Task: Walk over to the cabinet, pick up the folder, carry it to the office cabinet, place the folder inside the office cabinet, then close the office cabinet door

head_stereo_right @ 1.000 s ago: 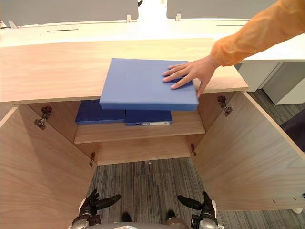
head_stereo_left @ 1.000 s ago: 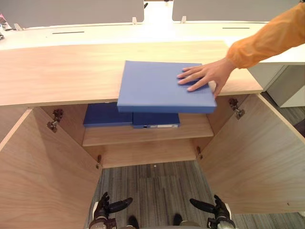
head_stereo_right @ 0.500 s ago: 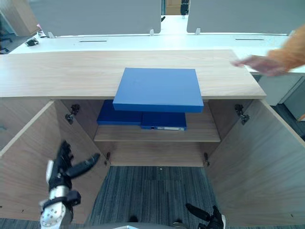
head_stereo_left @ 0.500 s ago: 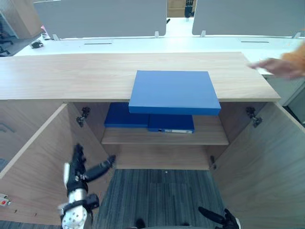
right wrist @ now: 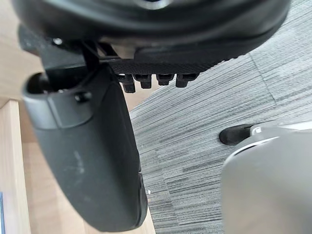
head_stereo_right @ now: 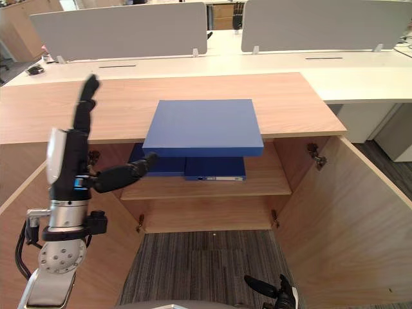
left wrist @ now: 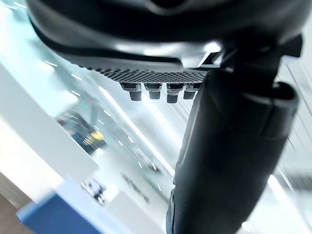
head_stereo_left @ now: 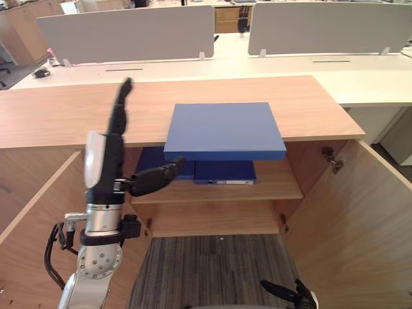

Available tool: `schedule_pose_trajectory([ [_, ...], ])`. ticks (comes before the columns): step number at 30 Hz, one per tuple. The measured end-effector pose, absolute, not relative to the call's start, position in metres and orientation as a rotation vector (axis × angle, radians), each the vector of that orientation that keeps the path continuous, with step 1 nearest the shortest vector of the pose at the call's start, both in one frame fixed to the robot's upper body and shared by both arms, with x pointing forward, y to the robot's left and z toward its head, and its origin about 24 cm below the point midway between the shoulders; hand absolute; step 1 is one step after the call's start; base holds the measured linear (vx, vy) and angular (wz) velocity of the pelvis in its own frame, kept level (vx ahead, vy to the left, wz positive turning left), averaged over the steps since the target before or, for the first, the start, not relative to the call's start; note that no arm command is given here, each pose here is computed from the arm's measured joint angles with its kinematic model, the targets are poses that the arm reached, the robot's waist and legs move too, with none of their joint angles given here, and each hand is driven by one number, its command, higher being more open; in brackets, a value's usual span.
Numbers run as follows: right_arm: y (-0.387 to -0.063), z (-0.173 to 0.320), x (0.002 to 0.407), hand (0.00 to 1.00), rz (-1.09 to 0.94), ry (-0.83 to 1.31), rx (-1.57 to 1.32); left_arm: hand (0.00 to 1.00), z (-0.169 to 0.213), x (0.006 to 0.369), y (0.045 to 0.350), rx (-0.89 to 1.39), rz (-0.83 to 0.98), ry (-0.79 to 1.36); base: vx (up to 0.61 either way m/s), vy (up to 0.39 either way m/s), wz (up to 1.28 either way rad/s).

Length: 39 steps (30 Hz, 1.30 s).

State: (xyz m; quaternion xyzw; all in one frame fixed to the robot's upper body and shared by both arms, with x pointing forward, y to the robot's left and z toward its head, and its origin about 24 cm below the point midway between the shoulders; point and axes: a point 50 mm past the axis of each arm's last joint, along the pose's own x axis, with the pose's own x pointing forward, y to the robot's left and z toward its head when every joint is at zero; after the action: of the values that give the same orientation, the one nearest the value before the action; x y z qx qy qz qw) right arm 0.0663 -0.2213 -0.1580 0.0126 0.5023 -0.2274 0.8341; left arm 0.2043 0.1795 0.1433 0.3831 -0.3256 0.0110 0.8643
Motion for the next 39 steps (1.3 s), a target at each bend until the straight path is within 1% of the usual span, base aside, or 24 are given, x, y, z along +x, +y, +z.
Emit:
schedule_pose_trajectory([
  [1,-0.223,-0.158,0.062,1.00,-0.485,1.073,0.022,1.00,0.138,0.212,0.176,0.884,-0.011,-0.676,-0.03,-0.003,-0.19],
  [3,-0.224,-0.159,0.056,1.00,-0.486,1.088,0.014,1.00,0.131,0.223,0.174,0.977,-0.049,-0.658,-0.01,-0.002,-0.08],
  [5,-0.223,-0.159,0.054,1.00,-0.469,1.095,0.002,1.00,0.123,0.231,0.177,1.073,-0.061,-0.621,0.02,-0.009,-0.04],
  [9,-0.222,-0.159,0.056,1.00,-0.452,1.091,0.003,1.00,0.110,0.242,0.184,1.175,-0.056,-0.541,0.03,-0.008,-0.08],
  [10,-0.221,-0.159,0.057,1.00,-0.449,1.090,0.005,0.00,0.107,0.245,0.186,1.200,-0.050,-0.522,0.05,-0.009,-0.05],
  [13,-0.221,-0.159,0.058,1.00,-0.441,1.087,0.011,0.00,0.100,0.253,0.194,1.274,-0.032,-0.450,0.03,-0.013,-0.08],
  [15,-0.220,-0.159,0.059,1.00,-0.437,1.081,0.014,0.00,0.099,0.258,0.196,1.307,-0.016,-0.439,0.01,-0.018,-0.07],
  [19,-0.220,-0.159,0.060,1.00,-0.434,1.079,0.017,0.00,0.114,0.267,0.193,1.310,0.013,-0.496,-0.01,-0.005,-0.01],
  [21,-0.220,-0.158,0.062,1.00,-0.432,1.072,0.017,0.00,0.121,0.267,0.191,1.299,0.034,-0.544,-0.03,-0.020,-0.04],
  [23,-0.220,-0.158,0.061,1.00,-0.434,1.073,0.017,0.00,0.139,0.264,0.188,1.270,0.072,-0.620,0.00,0.000,0.00],
  [24,-0.220,-0.158,0.062,1.00,-0.434,1.072,0.018,0.00,0.140,0.263,0.187,1.255,0.064,-0.622,-0.02,-0.020,-0.03],
  [27,-0.218,-0.156,0.067,1.00,-0.436,1.050,0.030,0.00,0.133,0.253,0.180,1.174,0.030,-0.610,-0.01,-0.012,-0.08],
  [31,-0.216,-0.147,0.084,1.00,-0.438,0.957,0.040,0.00,0.134,0.229,0.168,1.038,0.027,-0.639,0.02,-0.014,-0.17],
  [35,-0.214,-0.116,0.118,1.00,-0.458,0.721,0.095,0.00,0.137,0.205,0.158,0.801,0.019,-0.645,0.00,-0.033,-0.06],
  [37,-0.216,-0.098,0.131,1.00,-0.463,0.608,0.120,0.00,0.139,0.196,0.157,0.693,0.027,-0.635,-0.03,-0.039,0.00],
  [39,-0.218,-0.070,0.146,1.00,-0.451,0.447,0.173,0.00,0.140,0.185,0.163,0.550,0.047,-0.610,-0.05,-0.036,-0.01],
])
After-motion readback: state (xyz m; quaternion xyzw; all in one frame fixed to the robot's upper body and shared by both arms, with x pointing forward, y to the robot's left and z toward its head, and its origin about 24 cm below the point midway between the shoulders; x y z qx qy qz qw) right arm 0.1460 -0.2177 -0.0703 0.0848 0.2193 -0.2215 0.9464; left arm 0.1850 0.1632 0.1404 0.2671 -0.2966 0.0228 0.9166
